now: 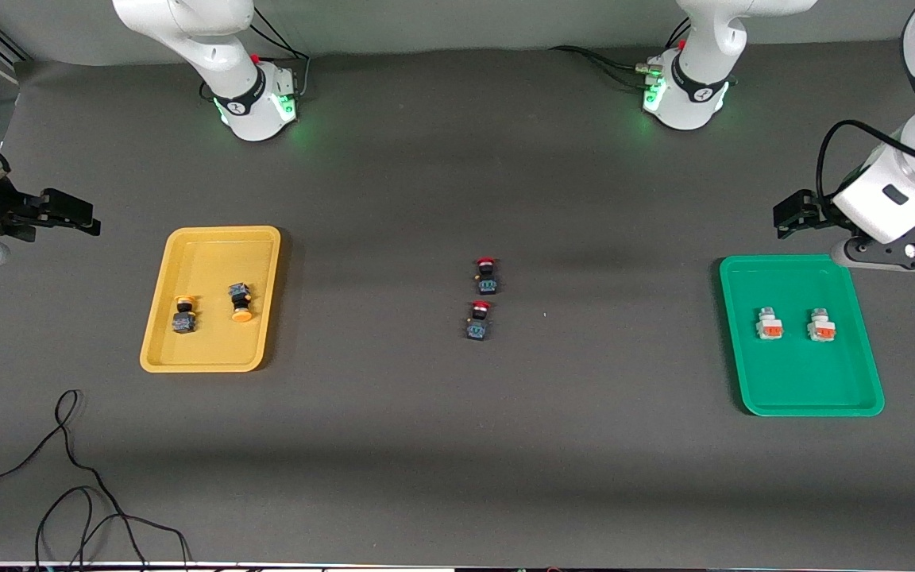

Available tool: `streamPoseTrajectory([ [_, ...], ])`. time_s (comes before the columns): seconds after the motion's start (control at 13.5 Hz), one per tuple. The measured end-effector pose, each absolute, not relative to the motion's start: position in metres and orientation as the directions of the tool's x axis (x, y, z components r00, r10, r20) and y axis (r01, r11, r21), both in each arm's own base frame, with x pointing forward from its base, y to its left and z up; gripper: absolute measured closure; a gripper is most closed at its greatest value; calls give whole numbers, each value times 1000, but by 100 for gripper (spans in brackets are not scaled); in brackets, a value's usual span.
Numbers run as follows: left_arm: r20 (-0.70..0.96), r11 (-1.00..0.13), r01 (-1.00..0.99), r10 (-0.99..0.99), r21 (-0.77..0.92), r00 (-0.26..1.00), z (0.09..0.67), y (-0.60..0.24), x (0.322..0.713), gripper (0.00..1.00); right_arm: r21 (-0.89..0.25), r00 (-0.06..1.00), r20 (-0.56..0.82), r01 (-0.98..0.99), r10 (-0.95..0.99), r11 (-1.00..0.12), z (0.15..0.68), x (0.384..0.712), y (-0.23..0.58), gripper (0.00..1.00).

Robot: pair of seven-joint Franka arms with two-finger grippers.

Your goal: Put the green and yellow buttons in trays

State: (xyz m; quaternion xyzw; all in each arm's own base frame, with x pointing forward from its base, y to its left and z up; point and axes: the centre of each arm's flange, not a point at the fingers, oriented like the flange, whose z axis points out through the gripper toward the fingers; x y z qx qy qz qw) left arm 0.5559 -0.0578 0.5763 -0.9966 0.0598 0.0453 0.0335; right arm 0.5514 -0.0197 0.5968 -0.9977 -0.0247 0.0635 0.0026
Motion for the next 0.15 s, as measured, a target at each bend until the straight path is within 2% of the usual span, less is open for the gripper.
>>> streamPoseTrajectory([
  [0.15,-107,-991,-122,-115,-61,988,574,-57,556,0,-8,991,-126,49,49,-999,597,551,-20,0],
])
